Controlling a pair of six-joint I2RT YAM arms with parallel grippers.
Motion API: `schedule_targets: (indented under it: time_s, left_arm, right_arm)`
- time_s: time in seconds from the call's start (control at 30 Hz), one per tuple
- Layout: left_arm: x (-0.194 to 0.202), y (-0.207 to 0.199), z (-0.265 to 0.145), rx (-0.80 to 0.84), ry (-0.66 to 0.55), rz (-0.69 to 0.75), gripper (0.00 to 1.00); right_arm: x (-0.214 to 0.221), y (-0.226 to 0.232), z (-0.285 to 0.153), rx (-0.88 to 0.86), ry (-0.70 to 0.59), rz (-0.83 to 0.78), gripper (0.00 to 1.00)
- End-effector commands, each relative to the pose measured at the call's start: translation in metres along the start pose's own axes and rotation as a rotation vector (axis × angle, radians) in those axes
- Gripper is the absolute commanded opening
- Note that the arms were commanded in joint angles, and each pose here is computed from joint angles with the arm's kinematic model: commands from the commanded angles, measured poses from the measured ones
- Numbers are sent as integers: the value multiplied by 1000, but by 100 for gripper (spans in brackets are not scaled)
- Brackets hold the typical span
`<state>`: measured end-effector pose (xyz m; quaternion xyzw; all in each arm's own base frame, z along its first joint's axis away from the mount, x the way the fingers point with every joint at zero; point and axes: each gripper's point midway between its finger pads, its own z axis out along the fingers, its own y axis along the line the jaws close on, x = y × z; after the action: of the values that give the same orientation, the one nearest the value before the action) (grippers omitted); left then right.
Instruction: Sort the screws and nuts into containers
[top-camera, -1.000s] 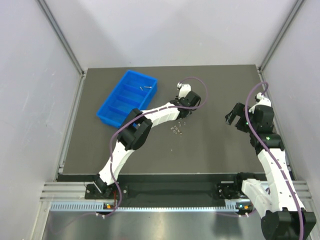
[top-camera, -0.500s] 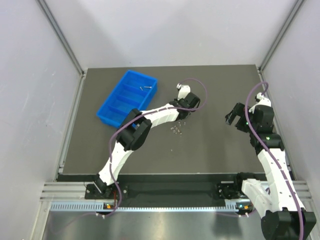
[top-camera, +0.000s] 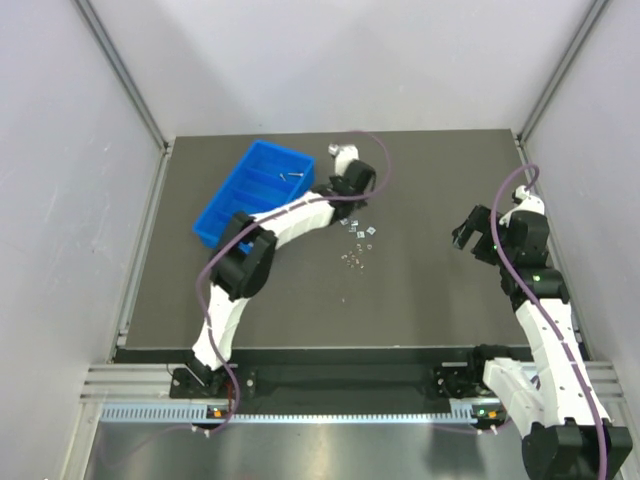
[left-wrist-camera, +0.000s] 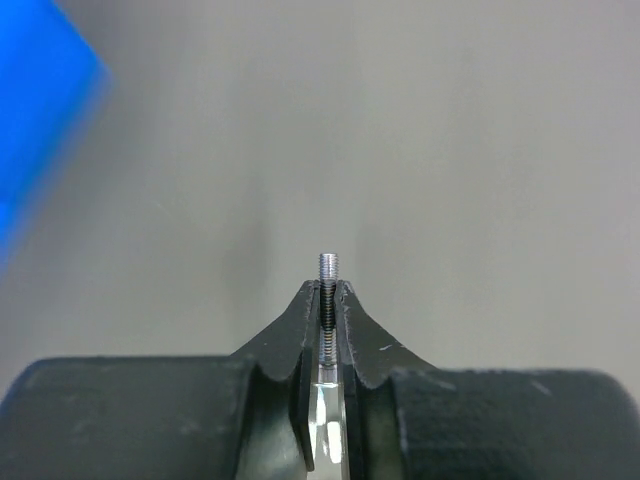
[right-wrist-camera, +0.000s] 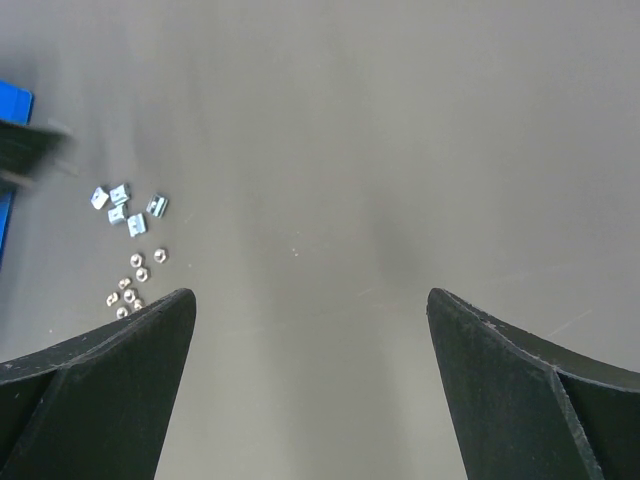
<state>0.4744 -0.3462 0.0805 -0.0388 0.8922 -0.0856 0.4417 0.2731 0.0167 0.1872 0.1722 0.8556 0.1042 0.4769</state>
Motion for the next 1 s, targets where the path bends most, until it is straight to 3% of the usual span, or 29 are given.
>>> schedule_targets:
  time_s: [0.0,0.13,0.33,0.63,0.77,0.8,0.97]
  left_arm:
    - [-149,5,-59,143,-308,-258,0]
    - [-195,69,-52,61,-417,-396,0]
    - [-202,137,-19,-90,-460,-459,0]
    - [-185,167,21,-134,-445,-527,2]
    - [-181,175,24,-180,-424,-512,23]
    - [-186,176,18,-181,-431,-498,38]
    - [-212,161,-25,-91,-443,-421,59]
  right_arm:
    - [-4,5,-1,-14,-14,9,100]
    - [-5,5,-1,-12,-15,9,100]
    - [-10,7,-2,-16,-17,9,100]
    - [-15,10,-6,-20,-20,6,100]
    - [-16,10,-8,-19,-24,2,100]
    - [-15,9,-9,-15,-21,-1,100]
    - [-14,5,-10,7,-25,16,100]
